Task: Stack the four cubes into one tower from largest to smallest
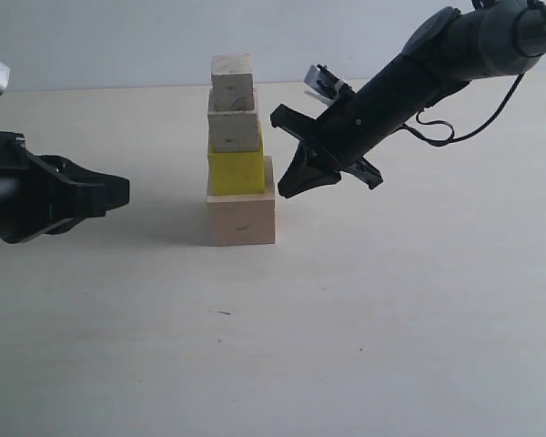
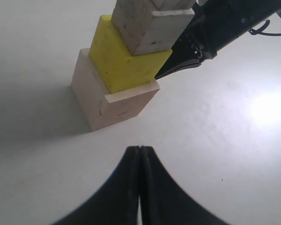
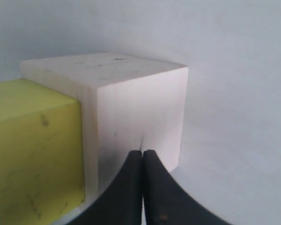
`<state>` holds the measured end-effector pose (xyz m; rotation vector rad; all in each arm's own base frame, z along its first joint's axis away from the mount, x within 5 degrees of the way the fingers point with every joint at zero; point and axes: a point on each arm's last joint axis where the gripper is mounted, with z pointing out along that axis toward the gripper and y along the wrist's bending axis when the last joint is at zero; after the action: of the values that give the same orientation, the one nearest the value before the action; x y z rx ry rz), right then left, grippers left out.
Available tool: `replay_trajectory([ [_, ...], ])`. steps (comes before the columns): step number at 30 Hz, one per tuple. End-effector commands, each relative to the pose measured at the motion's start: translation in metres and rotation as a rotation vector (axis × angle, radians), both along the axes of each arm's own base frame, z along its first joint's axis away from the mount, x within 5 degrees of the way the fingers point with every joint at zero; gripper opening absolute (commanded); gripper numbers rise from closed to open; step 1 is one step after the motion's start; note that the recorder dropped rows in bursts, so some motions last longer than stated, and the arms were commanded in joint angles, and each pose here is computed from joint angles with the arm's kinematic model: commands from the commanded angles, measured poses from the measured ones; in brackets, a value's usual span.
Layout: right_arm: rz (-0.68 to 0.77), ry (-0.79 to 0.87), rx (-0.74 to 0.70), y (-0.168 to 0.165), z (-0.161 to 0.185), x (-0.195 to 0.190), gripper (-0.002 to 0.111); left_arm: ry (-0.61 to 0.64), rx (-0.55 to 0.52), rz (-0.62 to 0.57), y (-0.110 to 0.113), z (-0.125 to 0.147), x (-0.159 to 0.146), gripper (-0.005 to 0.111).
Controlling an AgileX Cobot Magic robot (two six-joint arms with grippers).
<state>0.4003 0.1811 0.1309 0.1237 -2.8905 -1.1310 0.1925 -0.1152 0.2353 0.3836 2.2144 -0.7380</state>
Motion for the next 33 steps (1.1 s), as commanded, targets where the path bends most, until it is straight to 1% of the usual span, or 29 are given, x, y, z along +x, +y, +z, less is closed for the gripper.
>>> replay_trajectory([
  [1, 0.004, -0.002, 0.005, -0.0006, 0.0052, -0.0010, 0.000, 0.003, 0.000, 0.003, 0.0005, -0.0008, 0.0001, 0.000],
  [33, 0.027, 0.029, 0.066, 0.0032, 0.0094, -0.0044, 0.000, 0.001, 0.003, 0.008, 0.0009, -0.0008, 0.0005, 0.000],
])
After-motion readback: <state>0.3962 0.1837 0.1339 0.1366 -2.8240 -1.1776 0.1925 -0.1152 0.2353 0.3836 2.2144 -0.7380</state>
